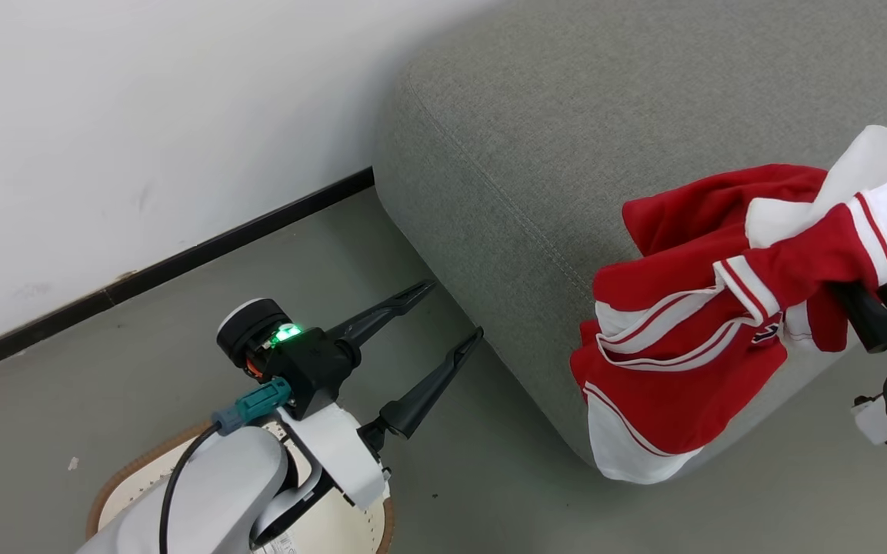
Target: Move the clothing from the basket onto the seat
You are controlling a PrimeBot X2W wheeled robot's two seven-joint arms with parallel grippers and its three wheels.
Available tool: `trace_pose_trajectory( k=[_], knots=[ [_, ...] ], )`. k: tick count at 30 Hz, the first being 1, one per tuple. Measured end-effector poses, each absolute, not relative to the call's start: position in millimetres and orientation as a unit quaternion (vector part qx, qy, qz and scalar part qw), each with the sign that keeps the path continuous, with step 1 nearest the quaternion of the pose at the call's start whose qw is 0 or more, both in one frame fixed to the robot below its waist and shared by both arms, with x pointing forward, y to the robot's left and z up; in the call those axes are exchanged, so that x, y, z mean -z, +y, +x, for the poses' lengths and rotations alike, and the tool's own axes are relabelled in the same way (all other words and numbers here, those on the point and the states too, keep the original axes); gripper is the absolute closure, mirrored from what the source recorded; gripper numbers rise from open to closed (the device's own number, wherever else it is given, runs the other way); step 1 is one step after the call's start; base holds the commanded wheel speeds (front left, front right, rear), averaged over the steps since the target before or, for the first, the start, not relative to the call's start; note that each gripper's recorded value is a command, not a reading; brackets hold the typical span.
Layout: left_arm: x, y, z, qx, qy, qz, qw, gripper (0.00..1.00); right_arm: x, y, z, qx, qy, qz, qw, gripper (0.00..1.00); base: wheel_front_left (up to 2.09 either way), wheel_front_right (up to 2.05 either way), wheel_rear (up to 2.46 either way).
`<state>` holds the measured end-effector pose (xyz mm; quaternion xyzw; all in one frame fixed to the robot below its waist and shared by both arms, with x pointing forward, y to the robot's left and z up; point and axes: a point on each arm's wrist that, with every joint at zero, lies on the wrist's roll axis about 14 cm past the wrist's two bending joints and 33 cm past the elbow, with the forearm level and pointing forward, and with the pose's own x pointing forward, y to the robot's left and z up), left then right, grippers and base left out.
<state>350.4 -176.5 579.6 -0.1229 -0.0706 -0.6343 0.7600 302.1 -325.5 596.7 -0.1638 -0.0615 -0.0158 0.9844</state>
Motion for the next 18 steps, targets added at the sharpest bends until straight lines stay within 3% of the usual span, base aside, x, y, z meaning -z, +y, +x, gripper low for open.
trace_pose_trajectory(
  k=[4,18],
  knots=[
    [-575.1,-173.7,356.7,0.628,-0.069,-0.123,0.766,0.00,-608.4,-333.8,315.2,0.024,-0.074,-0.166,0.983,1.00,0.00,0.00,0.00],
    [-566.1,-149.2,390.9,0.575,-0.074,-0.129,0.805,0.00,-730.3,-371.6,387.9,0.060,-0.202,-0.184,0.960,1.00,0.00,0.00,0.00]
  ],
)
